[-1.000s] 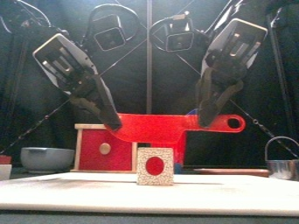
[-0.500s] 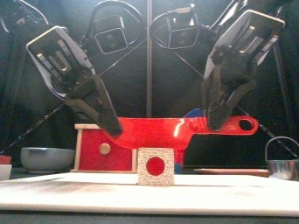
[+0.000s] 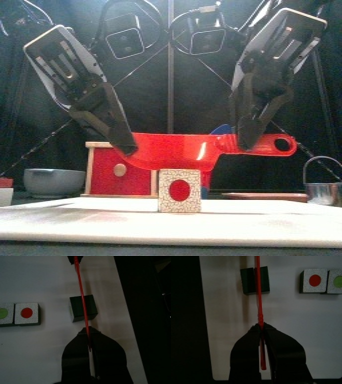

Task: Cut the sushi into 4 pieces with the knife
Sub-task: Cut the sushi into 4 pieces

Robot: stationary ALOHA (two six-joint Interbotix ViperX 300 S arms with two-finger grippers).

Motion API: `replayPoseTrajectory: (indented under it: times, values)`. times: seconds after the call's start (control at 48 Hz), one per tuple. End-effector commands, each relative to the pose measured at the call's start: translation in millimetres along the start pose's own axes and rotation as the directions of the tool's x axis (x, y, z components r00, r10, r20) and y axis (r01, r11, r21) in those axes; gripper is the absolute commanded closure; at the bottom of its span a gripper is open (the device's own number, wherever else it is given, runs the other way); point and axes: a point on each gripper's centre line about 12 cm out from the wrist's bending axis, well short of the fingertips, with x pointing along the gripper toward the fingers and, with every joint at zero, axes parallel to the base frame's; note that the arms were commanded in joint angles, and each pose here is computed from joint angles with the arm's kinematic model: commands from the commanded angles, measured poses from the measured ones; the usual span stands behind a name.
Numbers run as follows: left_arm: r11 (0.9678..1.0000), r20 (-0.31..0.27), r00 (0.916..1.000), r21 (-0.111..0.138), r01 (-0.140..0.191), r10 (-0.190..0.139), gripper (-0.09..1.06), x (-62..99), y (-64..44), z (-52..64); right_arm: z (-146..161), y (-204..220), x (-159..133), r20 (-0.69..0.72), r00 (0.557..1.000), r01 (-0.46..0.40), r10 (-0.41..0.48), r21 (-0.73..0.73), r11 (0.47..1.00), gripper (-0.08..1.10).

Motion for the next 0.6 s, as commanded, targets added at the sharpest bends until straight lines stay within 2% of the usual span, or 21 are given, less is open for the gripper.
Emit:
replayPoseTrajectory:
  times: [0.021,0.417,0.604]
  values:
    - [0.9999,-0.013,0.9998,0.01,0.012,-0.012,0.78,0.7,-6.3,-3.2,1.7,-2.0,-2.5,0.003,1.0,0.006,-0.006,-0.002,1.0,0.86]
    - [0.9999,-0.049,0.9988,-0.016,0.005,-0.005,0.78,10.3,-4.8,-12.5,-0.5,-3.5,4.5,-0.012,1.0,0.013,-0.013,-0.006,1.0,0.86]
    - [0.9996,-0.106,0.9944,-0.028,-0.01,0.007,0.78,24.4,-1.1,-28.3,-5.9,-4.1,17.6,-0.04,0.999,0.017,-0.017,-0.005,1.0,0.86]
